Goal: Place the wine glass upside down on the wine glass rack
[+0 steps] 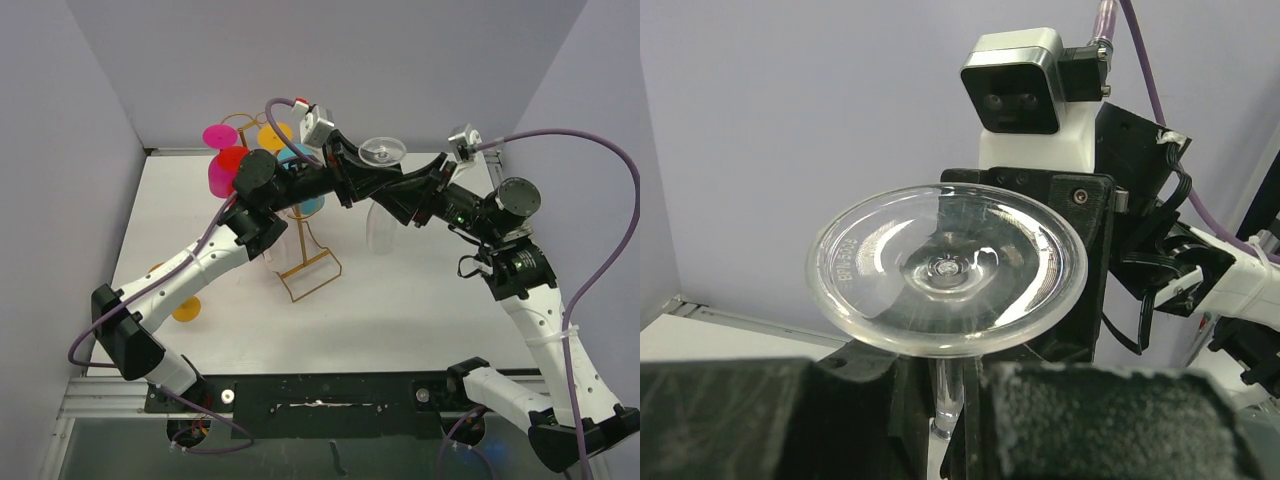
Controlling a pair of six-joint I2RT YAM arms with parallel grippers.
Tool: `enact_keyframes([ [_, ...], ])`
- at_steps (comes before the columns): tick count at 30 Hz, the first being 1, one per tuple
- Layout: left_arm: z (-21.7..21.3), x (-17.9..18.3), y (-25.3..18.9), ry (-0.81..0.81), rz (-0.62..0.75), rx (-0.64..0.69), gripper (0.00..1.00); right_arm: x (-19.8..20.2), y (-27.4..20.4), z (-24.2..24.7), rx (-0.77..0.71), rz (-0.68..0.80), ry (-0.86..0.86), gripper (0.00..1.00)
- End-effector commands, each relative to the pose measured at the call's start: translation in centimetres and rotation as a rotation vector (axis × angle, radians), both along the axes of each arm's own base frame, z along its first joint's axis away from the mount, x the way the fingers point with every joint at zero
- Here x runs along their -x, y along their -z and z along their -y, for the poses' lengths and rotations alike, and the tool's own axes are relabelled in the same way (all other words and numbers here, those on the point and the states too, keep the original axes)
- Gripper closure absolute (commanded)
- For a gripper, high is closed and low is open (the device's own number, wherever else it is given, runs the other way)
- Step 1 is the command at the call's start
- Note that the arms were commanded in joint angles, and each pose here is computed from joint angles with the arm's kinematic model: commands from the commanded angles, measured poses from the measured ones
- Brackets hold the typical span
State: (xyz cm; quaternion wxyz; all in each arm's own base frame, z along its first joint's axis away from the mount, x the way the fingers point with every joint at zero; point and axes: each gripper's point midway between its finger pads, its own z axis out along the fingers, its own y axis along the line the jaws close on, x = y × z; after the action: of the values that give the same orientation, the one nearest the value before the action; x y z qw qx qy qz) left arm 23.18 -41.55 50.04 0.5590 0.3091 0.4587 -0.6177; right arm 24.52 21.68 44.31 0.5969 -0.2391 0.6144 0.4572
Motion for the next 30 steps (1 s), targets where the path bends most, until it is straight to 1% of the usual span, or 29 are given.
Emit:
enact_keyframes([
  [1, -1.0, 4.0, -3.7, 0.127, 0.061, 0.095, 1.00, -1.5, -0.6, 0.1, -0.012, 0.035, 0.035, 0.77],
  [2, -1.1, 4.0, -3.7, 0.128, 0.060, 0.097, 1.00, -1.4, -0.6, 0.1, -0.013, 0.039, 0.033, 0.84],
  [3, -1.1, 4.0, -3.6, 0.128, 0.057, 0.096, 1.00, -1.4, -0.7, 0.1, -0.016, 0.047, 0.034, 0.88],
  [5, -1.2, 4.1, -3.7, 0.127, 0.056, 0.096, 1.00, -1.4, -0.9, 0.3, -0.023, 0.061, 0.049, 1.00],
  [7, -1.3, 4.1, -3.6, 0.124, 0.050, 0.095, 1.00, -1.6, -1.1, 0.8, -0.033, 0.078, 0.089, 1.00],
  [8, -1.4, 4.0, -3.5, 0.121, 0.047, 0.093, 0.98, -1.7, -1.2, 1.1, -0.036, 0.091, 0.110, 1.00],
  [11, -1.6, 3.7, -3.1, 0.097, 0.031, 0.087, 0.83, -1.9, -1.7, 2.0, -0.051, 0.137, 0.171, 1.00],
  [15, -2.7, 2.5, -2.6, 0.025, -0.009, 0.085, 0.58, -2.2, -2.4, 3.4, -0.069, 0.202, 0.260, 1.00],
  [17, -3.6, 1.6, -2.3, -0.031, -0.039, 0.086, 0.50, -2.7, -2.6, 4.2, -0.076, 0.214, 0.320, 1.00],
  [21, -6.6, -0.7, -1.6, -0.188, -0.116, 0.084, 0.45, -4.4, -2.2, 5.9, -0.084, 0.242, 0.447, 1.00],
  [25, -11.2, -1.7, -1.0, -0.351, -0.151, 0.071, 0.44, -6.7, 0.3, 6.4, -0.013, 0.250, 0.515, 1.00],
  [26, -12.5, -1.6, -1.1, -0.394, -0.145, 0.067, 0.44, -7.2, 0.9, 6.3, 0.000, 0.253, 0.520, 1.00],
  [29, -16.5, -1.0, -1.9, -0.557, -0.071, 0.014, 0.43, -8.4, 2.6, 5.6, 0.029, 0.274, 0.504, 1.00],
  [30, -17.8, -0.9, -1.7, -0.615, -0.056, -0.018, 0.42, -8.6, 3.0, 5.3, 0.031, 0.281, 0.495, 1.00],
])
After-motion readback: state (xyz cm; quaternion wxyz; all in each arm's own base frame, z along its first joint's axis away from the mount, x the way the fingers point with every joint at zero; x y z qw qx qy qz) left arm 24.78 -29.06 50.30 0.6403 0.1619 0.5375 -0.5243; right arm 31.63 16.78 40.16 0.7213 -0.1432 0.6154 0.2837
